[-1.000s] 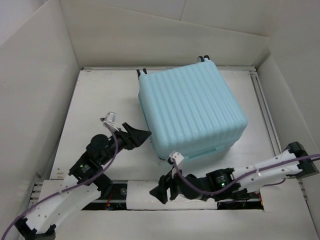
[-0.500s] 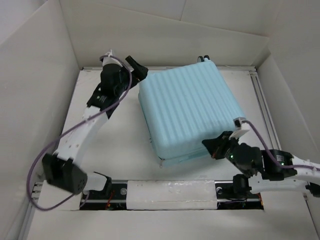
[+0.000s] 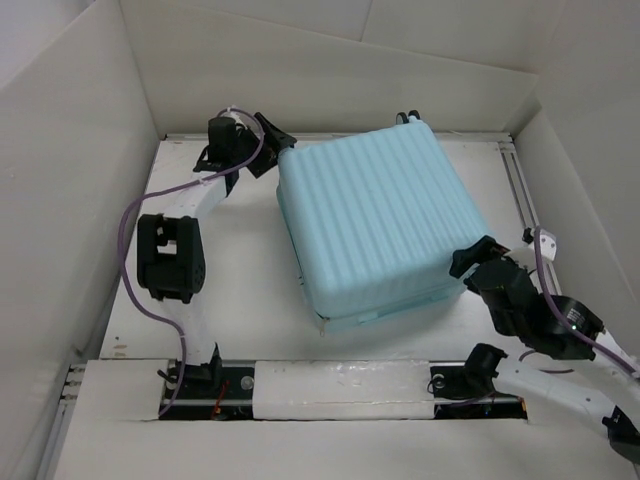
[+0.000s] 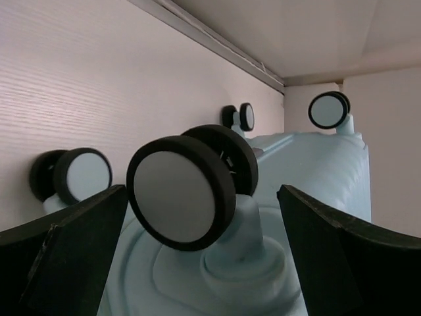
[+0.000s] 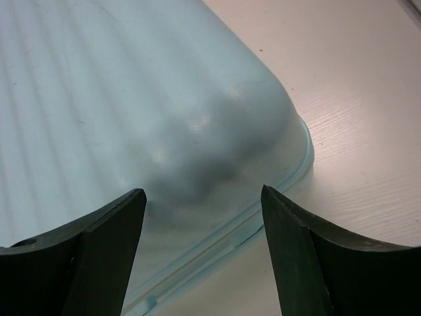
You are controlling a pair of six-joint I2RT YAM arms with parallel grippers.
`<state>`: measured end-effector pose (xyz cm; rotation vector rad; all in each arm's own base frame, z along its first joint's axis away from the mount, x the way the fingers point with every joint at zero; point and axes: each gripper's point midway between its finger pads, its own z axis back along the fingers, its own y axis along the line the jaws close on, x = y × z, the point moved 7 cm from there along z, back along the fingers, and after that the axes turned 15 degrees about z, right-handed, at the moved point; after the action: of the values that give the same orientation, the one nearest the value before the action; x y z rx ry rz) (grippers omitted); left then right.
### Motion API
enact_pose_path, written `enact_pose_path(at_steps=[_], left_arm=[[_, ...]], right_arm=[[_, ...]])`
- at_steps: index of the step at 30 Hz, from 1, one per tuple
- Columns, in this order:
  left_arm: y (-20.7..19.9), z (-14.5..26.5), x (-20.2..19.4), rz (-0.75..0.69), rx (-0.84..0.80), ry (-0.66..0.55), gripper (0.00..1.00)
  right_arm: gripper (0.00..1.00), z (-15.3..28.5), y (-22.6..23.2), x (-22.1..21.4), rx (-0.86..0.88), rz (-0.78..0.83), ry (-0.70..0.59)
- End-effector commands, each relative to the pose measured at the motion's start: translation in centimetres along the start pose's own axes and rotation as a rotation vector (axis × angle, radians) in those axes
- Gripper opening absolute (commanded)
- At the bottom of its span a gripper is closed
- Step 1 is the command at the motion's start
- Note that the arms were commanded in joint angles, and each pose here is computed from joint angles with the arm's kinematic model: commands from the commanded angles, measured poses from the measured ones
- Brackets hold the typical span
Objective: Pack the luggage
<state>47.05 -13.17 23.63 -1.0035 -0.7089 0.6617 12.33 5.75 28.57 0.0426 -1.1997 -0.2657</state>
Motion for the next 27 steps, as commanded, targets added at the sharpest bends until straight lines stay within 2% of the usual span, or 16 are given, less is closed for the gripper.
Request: enact_pose_path(at_steps=[1, 5, 7, 8, 9, 10, 11, 14, 17, 18, 19, 21, 22, 23, 24, 27], left_arm=[[-3.0, -1.1, -0.4, -0.016, -0.193, 0.095, 1.00], [-2.0, -2.7, -2.0, 0.042, -0.247, 0.160, 1.00], [-1.7, -2.7, -2.2, 0.083, -0.271, 0.158, 0.77], [-1.3, -2.6, -2.4, 0.083, -0.300, 0.152, 0.59], [-1.5, -2.4, -2.5, 0.092, -0.312, 0.150, 0.41], [-1.6, -1.7, -1.6, 0.113, -0.324, 0.121, 0.16], [-1.2, -1.3, -1.4, 0.104, -0.340, 0.107, 0.04], [-1.0, 1.5, 1.1, 0.098, -0.346, -0.014, 0.00], [-1.4, 6.2, 4.3, 0.085, -0.364, -0.150, 0.00], [-1.2, 7.6, 4.8, 0.086, -0.364, -0.177, 0.00], [0.5, 8.7, 4.2, 0.116, -0.337, -0.187, 0.00], [-0.7, 12.6, 4.0, 0.089, -0.377, -0.251, 0.00], [1.0, 13.2, 2.6, 0.091, -0.332, -0.242, 0.00], [1.1, 14.0, 2.1, 0.077, -0.320, -0.263, 0.00], [0.0, 15.6, 1.5, 0.033, -0.336, -0.287, 0.00], [1.3, 16.8, 0.1, -0.013, -0.257, -0.294, 0.00]], right_arm=[[0.77, -0.9, -0.2, -0.8, -0.049, -0.015, 0.004], [0.76, -2.5, 0.3, -2.0, -0.099, -0.044, 0.035], [0.76, -3.6, 1.3, -2.8, -0.059, -0.103, 0.055], [0.73, -4.5, 1.4, -4.5, -0.039, -0.084, 0.080], [0.70, -5.2, 3.1, -3.8, 0.064, -0.094, 0.027], [0.68, -5.5, 4.2, -4.5, 0.176, -0.096, 0.070], [0.60, -6.3, 4.8, -5.6, 0.221, -0.077, 0.098], [0.48, -9.1, 8.5, -6.0, 0.463, -0.002, 0.127], [0.48, -11.9, 9.8, -5.3, 0.525, 0.062, 0.118], [0.48, -12.3, 11.2, -3.0, 0.604, 0.079, 0.090], [0.52, -14.8, 12.1, -3.7, 0.600, 0.119, 0.160], [0.57, -16.6, 14.0, -1.9, 0.718, 0.212, 0.174], [0.61, -17.0, 15.9, 2.1, 0.748, 0.228, 0.110], [0.61, -17.8, 16.1, 1.7, 0.732, 0.260, 0.170], [0.63, -17.5, 16.7, 2.6, 0.717, 0.265, 0.143], [0.70, -14.2, 15.9, 5.2, 0.733, 0.226, 0.050]])
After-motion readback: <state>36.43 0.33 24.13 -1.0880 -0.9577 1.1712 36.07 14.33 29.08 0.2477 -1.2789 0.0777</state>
